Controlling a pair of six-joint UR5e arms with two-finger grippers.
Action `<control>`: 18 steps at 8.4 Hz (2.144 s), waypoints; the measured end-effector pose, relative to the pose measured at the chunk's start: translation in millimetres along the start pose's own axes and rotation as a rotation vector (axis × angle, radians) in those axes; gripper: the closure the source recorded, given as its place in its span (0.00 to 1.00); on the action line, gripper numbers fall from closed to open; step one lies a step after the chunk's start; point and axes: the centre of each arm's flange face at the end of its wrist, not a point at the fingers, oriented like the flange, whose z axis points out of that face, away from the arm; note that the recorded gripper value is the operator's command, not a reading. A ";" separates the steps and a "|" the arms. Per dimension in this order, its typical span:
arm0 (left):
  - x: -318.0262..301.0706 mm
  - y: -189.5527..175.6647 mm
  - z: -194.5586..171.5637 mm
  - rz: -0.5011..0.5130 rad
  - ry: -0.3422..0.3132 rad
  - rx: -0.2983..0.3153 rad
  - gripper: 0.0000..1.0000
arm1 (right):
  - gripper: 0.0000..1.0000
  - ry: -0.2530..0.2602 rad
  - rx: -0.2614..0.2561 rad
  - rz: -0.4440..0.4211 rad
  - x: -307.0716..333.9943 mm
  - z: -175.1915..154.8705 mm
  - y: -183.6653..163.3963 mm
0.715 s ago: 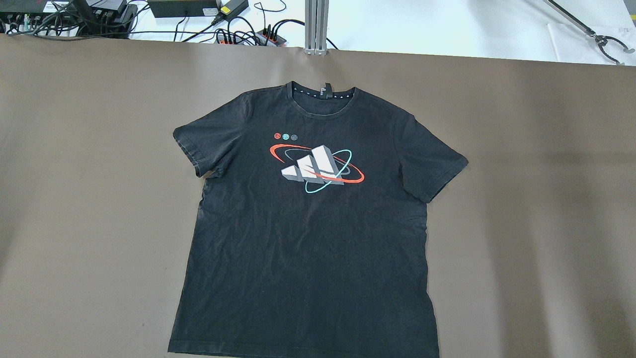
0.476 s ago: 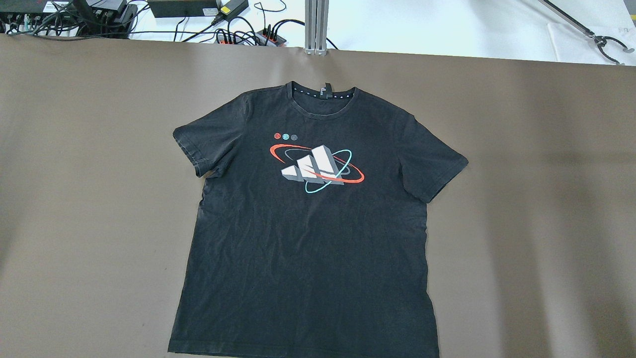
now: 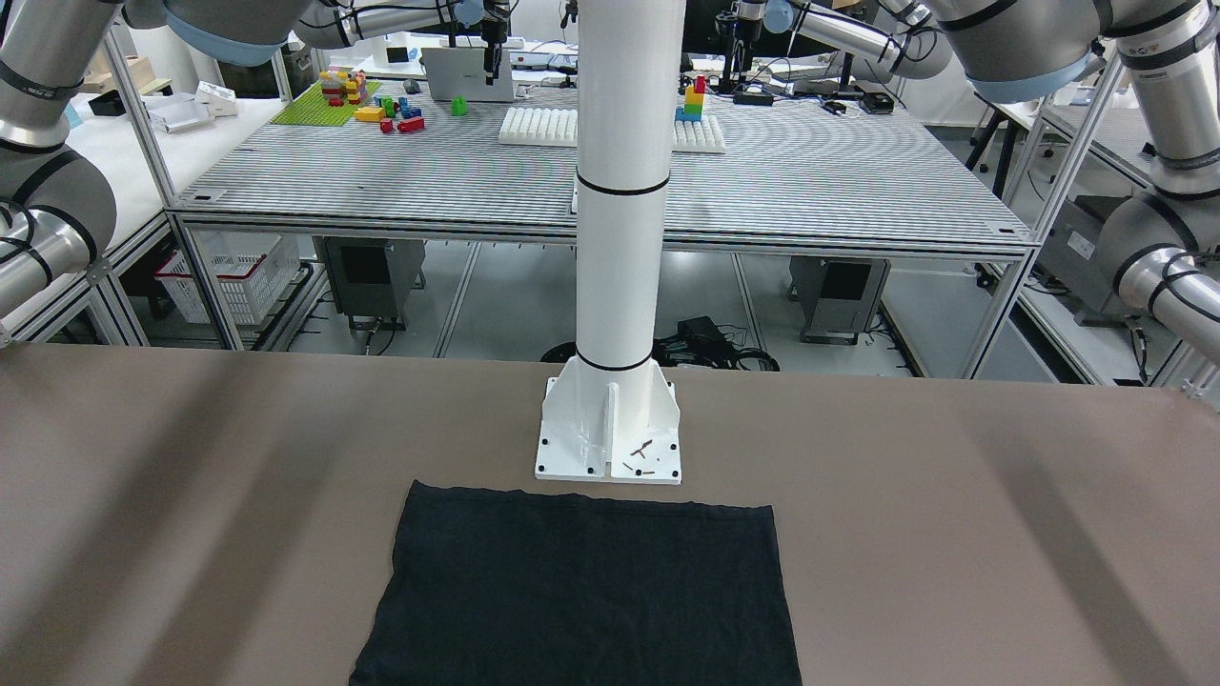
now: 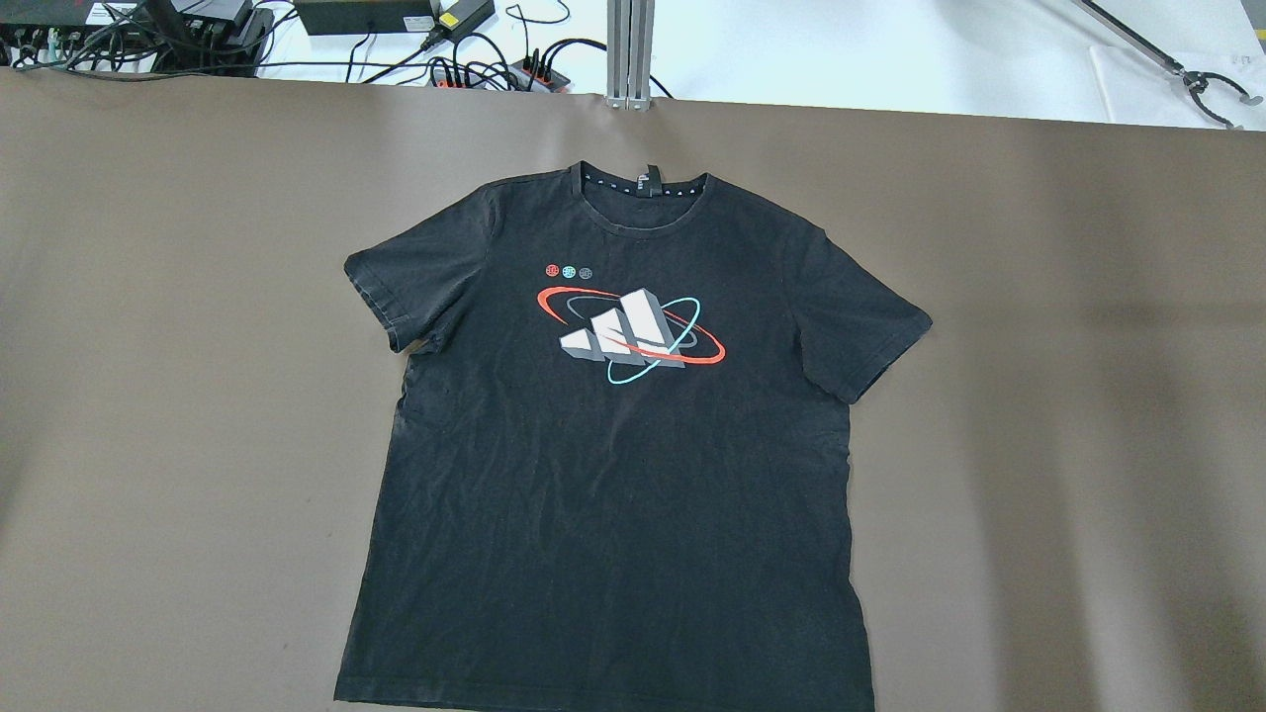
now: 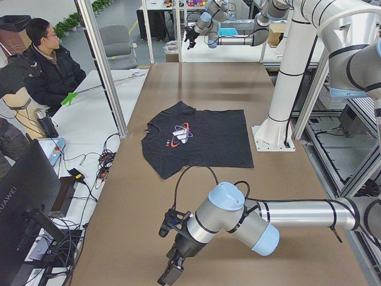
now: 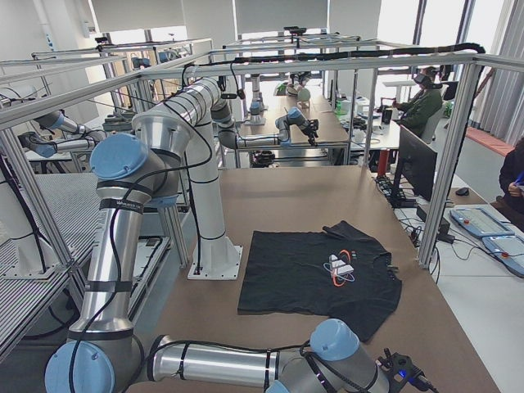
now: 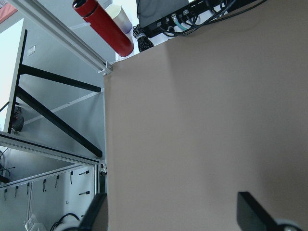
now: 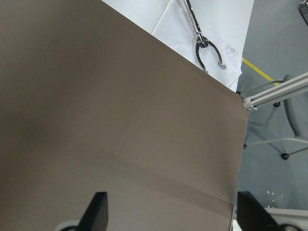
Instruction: Fold clothes
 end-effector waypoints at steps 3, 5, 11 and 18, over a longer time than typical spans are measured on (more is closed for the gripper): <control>0.5 4.8 0.4 0.003 0.005 -0.003 0.08 | 0.06 -0.001 -0.004 0.003 0.2 2.3 -1.3; 0.6 5.6 0.2 0.003 0.003 -0.003 0.08 | 0.06 -0.002 -0.006 0.009 0.4 3.5 -2.3; 1.4 5.4 0.5 0.058 0.007 -0.007 0.07 | 0.06 -0.023 -0.036 0.140 -11.9 13.8 -23.4; 4.9 5.0 3.2 0.056 0.009 -0.010 0.06 | 0.08 -0.299 -0.121 0.307 -269.5 87.8 -160.5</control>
